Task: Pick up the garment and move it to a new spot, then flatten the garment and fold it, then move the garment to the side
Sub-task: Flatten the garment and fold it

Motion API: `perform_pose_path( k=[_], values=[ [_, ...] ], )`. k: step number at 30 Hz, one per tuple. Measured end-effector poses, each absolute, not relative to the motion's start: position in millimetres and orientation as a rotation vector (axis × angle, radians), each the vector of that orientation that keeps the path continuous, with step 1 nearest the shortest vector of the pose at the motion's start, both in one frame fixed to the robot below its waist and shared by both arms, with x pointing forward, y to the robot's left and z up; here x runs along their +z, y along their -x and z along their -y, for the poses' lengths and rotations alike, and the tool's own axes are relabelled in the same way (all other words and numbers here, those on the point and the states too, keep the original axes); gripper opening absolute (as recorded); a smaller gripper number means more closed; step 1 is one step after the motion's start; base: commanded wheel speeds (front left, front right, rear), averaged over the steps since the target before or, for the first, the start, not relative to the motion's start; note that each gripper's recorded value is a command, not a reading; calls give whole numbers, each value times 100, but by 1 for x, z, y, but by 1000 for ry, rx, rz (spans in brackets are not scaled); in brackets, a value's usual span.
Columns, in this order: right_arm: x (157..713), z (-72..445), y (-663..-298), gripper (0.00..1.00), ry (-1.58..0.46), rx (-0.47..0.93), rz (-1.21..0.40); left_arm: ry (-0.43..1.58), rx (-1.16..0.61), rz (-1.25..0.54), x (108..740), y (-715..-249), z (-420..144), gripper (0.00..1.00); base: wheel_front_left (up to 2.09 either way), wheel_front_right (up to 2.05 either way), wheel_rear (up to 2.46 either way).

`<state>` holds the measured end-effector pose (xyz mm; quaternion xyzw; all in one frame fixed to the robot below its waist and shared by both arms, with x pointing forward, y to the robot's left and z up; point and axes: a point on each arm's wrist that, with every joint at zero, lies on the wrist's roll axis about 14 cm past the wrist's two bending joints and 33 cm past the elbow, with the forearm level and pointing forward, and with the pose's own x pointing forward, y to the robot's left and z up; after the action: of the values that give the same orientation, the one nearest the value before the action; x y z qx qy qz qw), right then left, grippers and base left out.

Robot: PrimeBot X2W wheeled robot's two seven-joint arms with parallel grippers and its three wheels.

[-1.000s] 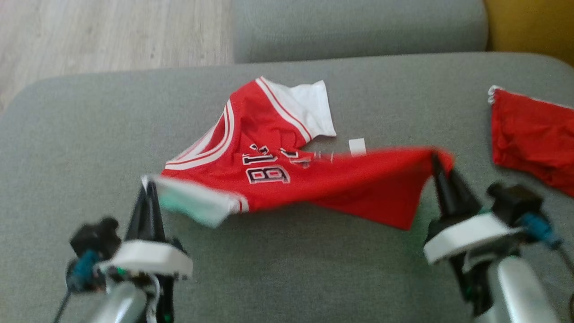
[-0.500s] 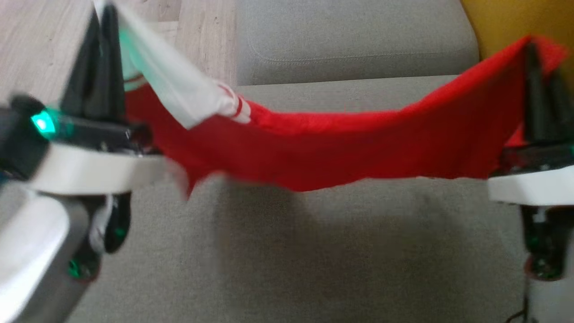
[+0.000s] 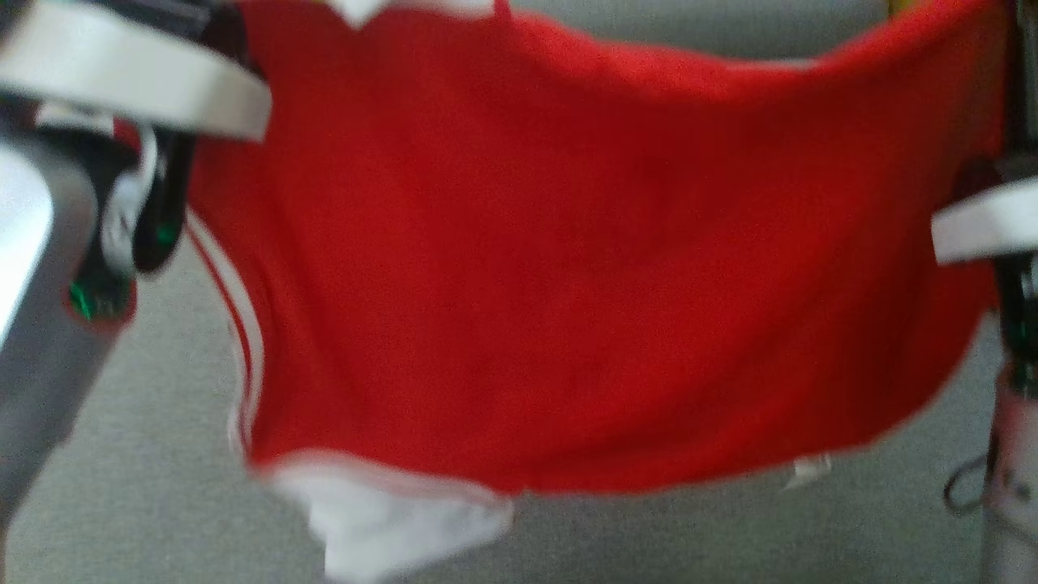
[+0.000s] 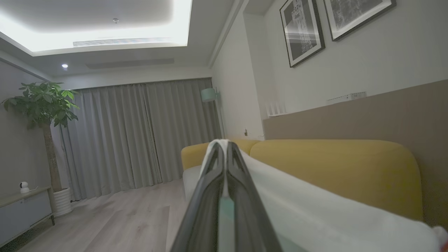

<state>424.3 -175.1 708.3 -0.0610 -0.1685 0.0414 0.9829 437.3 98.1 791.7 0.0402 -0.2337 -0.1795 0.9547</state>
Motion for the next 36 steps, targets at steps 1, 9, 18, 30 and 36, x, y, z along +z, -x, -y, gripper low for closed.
perform_pose_path(
  k=[1,9,18,30,36],
  values=[
    [700,176,-435,0,126,83,307,-77,-364,448,786,-449,-98,0,0,0,0],
    [705,185,-537,0,202,64,273,-207,-311,383,779,-552,-101,0,0,0,0],
    [666,183,-637,0,302,40,143,-179,-206,364,763,-630,-113,0,0,0,0],
    [491,146,-678,0,195,135,-120,-75,-243,88,591,-672,-118,0,0,0,0],
    [438,154,-647,0,134,128,-192,2,-283,14,533,-647,-115,0,0,0,0]
  ],
)
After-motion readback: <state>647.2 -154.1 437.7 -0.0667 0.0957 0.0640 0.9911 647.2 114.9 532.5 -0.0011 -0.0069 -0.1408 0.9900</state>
